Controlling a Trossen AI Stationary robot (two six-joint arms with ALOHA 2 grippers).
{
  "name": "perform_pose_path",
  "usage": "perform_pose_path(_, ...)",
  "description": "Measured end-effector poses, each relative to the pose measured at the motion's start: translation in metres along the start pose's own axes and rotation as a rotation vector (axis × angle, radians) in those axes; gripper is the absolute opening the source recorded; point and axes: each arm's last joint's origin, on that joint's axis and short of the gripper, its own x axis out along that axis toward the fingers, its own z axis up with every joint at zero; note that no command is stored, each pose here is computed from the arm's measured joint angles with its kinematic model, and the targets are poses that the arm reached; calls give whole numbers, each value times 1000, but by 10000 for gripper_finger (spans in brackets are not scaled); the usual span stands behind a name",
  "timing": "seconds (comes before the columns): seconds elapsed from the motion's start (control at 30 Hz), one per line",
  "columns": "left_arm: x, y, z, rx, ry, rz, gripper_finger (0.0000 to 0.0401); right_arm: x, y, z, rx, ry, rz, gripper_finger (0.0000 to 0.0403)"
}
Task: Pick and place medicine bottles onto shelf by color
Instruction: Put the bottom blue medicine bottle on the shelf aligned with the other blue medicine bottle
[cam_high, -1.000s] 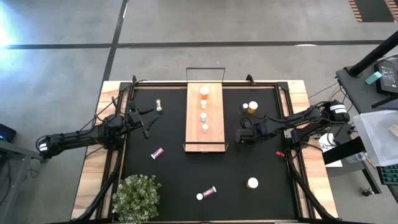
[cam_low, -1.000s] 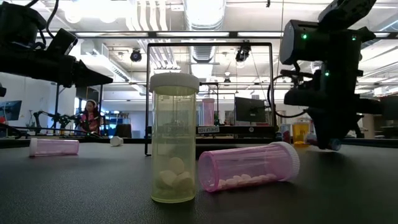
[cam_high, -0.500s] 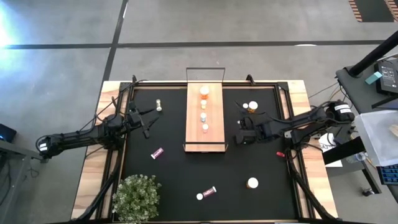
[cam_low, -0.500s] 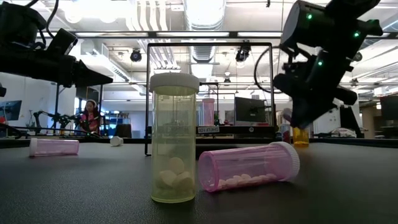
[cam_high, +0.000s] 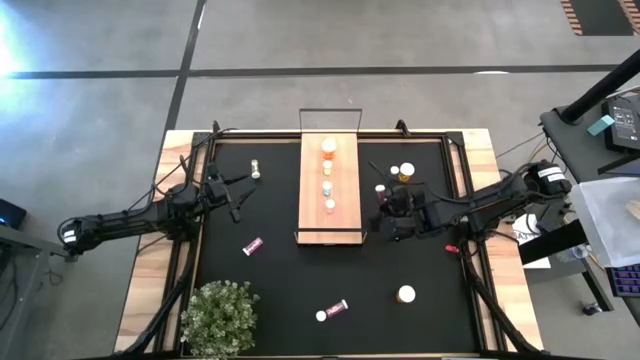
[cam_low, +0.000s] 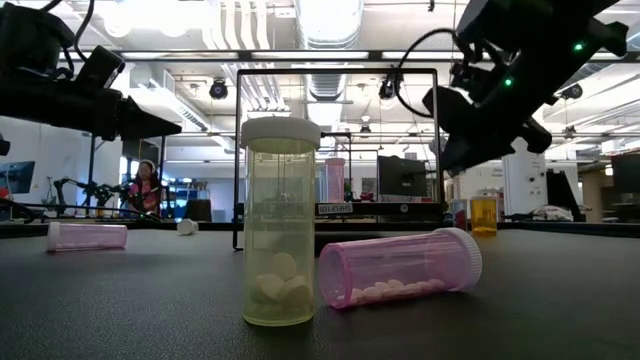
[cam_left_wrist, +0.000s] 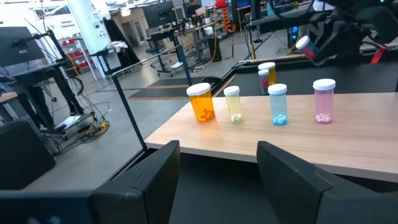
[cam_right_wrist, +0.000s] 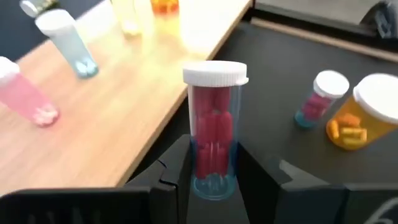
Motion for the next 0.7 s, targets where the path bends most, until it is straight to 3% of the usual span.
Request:
perform_pose_path(0.33, 0, 0, 0, 0, 0, 0, 199, -14, 6, -6, -6, -181, -19, 98)
perform_pose_path(0.7, 0, 0, 0, 0, 0, 0, 199, -24, 13, -8, -10, -272, 5, 98)
